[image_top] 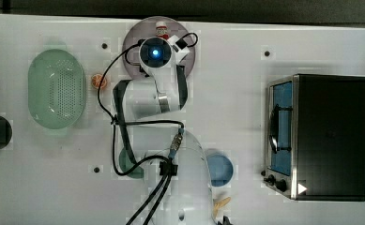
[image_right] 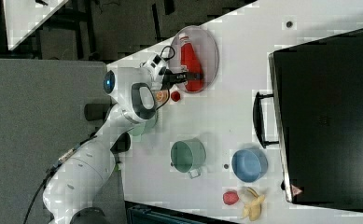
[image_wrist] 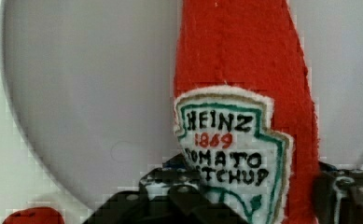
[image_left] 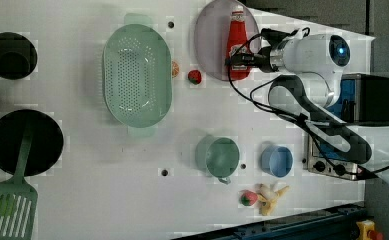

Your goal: Pick ketchup from plate and place it on table.

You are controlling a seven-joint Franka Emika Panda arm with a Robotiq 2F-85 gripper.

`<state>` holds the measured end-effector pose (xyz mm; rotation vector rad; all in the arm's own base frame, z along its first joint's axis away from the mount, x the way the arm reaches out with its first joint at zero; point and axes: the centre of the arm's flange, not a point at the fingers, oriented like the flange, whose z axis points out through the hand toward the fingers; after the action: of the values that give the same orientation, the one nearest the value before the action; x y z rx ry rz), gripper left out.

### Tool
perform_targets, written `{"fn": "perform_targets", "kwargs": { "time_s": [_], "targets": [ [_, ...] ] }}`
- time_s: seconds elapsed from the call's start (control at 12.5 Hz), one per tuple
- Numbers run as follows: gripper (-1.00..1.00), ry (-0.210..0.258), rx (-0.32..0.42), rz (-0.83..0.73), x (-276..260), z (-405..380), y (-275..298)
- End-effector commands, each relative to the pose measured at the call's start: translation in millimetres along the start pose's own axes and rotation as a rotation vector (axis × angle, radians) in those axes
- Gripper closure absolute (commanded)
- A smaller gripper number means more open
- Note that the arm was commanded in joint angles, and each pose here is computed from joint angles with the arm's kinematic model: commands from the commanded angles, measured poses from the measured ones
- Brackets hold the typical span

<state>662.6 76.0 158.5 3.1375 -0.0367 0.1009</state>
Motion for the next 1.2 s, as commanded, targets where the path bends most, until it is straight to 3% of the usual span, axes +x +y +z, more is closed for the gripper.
{"fn": "perform_targets", "kwargs": {
  "time_s": [0.08, 0.24, 0.4, 0.88, 1.12, 1.2],
  "targets": [
    [-0.21, 0.138, -0.016, 0.039, 29.4, -131.5, 13.4],
    [-0.21, 0.117, -0.046, 0.061, 23.4, -187.9, 27.2],
    [-0.21, 0.068, -0.080, 0.103, 9.8, -235.5, 49.7],
    [-0.21, -0.146, -0.012, 0.308, -65.8, -288.1, 115.1],
    [-0.21, -0.188, -0.021, 0.347, -103.1, -270.1, 134.2],
    [-0.21, -0.178, -0.021, 0.365, -113.2, -263.4, 135.8]
  ]
}}
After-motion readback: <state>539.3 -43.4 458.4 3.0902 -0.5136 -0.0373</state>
